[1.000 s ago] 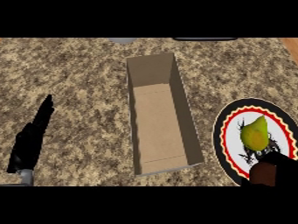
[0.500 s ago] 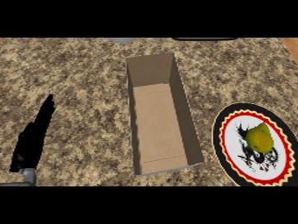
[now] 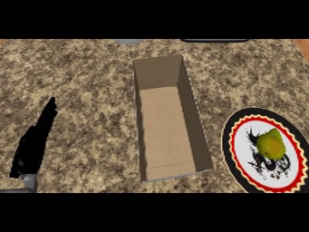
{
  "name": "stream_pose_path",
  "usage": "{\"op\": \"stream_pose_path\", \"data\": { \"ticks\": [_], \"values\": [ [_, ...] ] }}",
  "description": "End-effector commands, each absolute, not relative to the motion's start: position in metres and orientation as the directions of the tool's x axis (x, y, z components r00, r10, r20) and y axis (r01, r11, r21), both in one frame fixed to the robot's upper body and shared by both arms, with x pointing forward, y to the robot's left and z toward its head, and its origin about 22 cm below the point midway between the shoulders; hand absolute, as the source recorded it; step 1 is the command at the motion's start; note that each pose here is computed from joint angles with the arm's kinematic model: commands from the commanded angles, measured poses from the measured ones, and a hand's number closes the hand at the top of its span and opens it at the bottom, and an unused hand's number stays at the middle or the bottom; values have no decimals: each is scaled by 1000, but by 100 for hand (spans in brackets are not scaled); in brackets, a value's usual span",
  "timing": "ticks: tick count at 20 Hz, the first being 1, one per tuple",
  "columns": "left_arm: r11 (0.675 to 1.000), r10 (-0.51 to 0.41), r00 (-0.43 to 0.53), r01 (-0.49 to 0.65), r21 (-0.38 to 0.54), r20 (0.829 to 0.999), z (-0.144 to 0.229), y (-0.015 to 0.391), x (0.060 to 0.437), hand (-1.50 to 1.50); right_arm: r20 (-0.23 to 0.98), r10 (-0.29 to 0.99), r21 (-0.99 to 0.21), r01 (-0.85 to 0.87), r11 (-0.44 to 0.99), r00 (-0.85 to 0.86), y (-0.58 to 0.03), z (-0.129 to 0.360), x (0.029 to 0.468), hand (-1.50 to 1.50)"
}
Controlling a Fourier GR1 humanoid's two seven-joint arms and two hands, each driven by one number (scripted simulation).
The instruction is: Pick the cupcake from the plate and place it in the cardboard box
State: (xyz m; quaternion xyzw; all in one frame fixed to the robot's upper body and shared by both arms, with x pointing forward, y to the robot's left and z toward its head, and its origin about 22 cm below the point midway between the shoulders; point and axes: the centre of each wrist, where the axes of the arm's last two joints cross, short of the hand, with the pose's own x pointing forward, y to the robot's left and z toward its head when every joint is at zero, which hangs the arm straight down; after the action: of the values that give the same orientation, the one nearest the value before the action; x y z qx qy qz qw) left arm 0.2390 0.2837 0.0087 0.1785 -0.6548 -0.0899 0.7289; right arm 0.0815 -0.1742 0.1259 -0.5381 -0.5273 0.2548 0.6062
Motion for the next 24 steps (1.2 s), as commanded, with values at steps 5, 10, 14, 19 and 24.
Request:
{"op": "stream_pose_path", "data": {
  "ticks": [5, 10, 14, 19, 24],
  "values": [
    [920, -374, 123, -80, 385, 919, 8, 281, 232, 0, 579, 813, -763, 397, 511, 65, -151, 181, 77, 150],
    [924, -363, 104, -87, 372, 926, 7, 277, 244, 0, 577, 815, -765, 382, 519, 46, -117, 197, 107, 150],
    [924, -362, 111, -91, 373, 925, 13, 296, 252, 0, 556, 827, -788, 372, 490, 87, -99, 201, 141, 150],
    [922, -369, 110, -78, 378, 923, 10, 277, 243, 0, 567, 812, -798, 336, 500, 140, -88, 210, 193, 150],
    [921, -375, 121, -66, 384, 919, 7, 277, 246, 0, 558, 815, -822, 241, 517, 157, -79, 212, 237, 150]
  ]
}}
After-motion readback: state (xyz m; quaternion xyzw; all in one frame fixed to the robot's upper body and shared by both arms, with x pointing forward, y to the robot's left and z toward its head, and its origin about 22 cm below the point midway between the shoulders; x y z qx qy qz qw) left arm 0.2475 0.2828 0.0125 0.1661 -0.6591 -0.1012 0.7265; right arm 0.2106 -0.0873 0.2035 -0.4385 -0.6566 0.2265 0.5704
